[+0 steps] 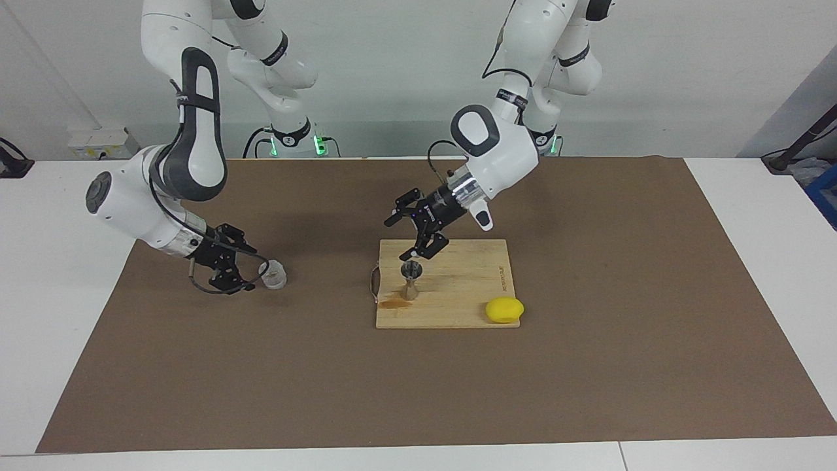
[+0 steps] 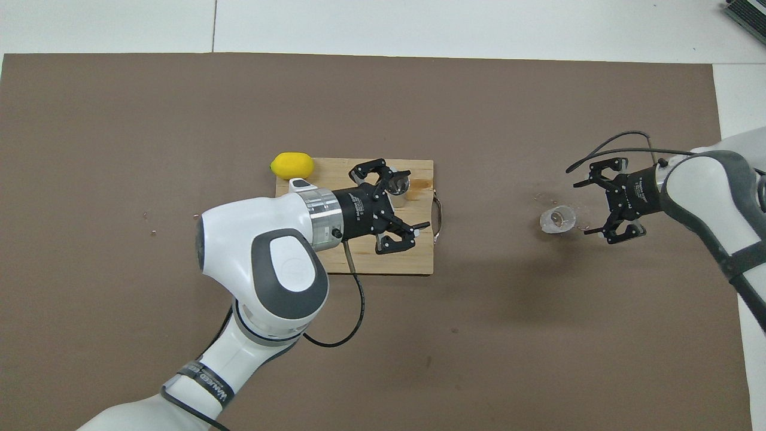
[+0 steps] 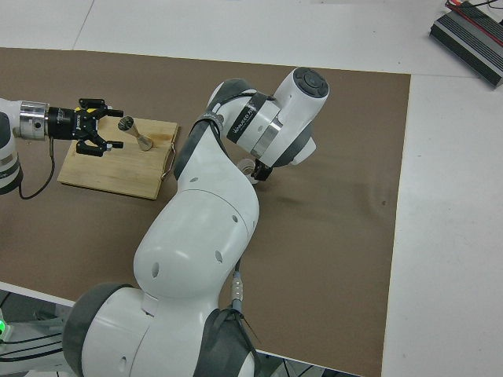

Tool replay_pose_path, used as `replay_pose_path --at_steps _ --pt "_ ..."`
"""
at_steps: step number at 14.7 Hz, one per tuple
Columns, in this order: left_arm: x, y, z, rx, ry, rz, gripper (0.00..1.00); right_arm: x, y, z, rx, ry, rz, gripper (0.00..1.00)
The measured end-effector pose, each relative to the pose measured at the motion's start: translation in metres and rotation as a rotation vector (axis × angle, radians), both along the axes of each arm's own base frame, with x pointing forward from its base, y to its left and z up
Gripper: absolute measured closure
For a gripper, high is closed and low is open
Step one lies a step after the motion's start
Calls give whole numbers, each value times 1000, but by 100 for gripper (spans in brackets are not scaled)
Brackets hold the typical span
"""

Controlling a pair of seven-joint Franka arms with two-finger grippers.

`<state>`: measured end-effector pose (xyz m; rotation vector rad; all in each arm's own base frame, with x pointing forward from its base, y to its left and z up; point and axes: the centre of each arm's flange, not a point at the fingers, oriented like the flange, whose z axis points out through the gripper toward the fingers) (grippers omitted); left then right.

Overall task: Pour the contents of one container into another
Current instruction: 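Release the metal cup while the right gripper reaches the clear cup, then retract the left gripper while the right gripper grasps the clear cup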

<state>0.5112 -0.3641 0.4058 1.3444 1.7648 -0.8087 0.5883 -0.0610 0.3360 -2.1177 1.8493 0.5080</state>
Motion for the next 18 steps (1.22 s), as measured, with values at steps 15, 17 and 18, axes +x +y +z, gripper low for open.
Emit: replay_pose_path --at_steps 15,17,18 --pt "63 122 104 707 -319 -737 0 -16 -32 -80 215 -21 17 0" --pt "71 137 111 762 -434 -850 0 -15 -28 -80 224 -24 12 0" --pt "75 146 115 795 -507 -932 0 -14 -26 -79 231 -26 8 0"
